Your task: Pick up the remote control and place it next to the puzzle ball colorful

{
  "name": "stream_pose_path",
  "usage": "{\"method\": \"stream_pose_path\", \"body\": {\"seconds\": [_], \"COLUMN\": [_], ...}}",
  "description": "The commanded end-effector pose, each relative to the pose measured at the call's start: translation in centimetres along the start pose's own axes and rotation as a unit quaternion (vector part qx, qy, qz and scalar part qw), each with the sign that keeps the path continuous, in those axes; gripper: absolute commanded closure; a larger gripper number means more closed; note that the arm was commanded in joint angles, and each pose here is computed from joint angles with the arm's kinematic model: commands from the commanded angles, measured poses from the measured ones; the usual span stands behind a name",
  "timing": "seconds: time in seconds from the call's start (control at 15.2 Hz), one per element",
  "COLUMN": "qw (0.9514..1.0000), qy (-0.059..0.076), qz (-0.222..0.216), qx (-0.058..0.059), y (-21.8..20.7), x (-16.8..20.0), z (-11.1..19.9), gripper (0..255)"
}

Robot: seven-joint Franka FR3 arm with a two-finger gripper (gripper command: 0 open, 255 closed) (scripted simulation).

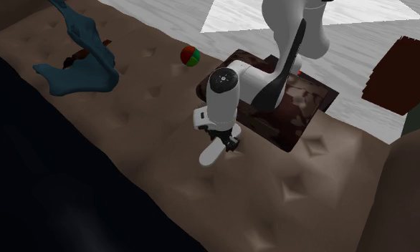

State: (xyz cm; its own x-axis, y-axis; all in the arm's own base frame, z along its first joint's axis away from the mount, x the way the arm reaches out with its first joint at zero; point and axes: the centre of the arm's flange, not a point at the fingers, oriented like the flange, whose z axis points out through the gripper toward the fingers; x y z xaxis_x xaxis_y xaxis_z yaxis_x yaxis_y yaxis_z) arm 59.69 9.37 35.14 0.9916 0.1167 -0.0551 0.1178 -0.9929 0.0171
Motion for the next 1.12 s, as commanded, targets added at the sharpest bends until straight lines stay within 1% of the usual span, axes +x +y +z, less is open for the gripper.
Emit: {"method": "stream_pose_path", "body": {"seconds": [0.0, 1.06], "qw": [1.0000, 1.0000], "qy": [0.000, 0.000], "qz": [0.000, 0.000], "qx": [0.000, 0.000], "y": [0.1, 0.2], "x": [0.0, -0.5], "z": [-1.1, -9.5], "gripper": [255, 255]}}
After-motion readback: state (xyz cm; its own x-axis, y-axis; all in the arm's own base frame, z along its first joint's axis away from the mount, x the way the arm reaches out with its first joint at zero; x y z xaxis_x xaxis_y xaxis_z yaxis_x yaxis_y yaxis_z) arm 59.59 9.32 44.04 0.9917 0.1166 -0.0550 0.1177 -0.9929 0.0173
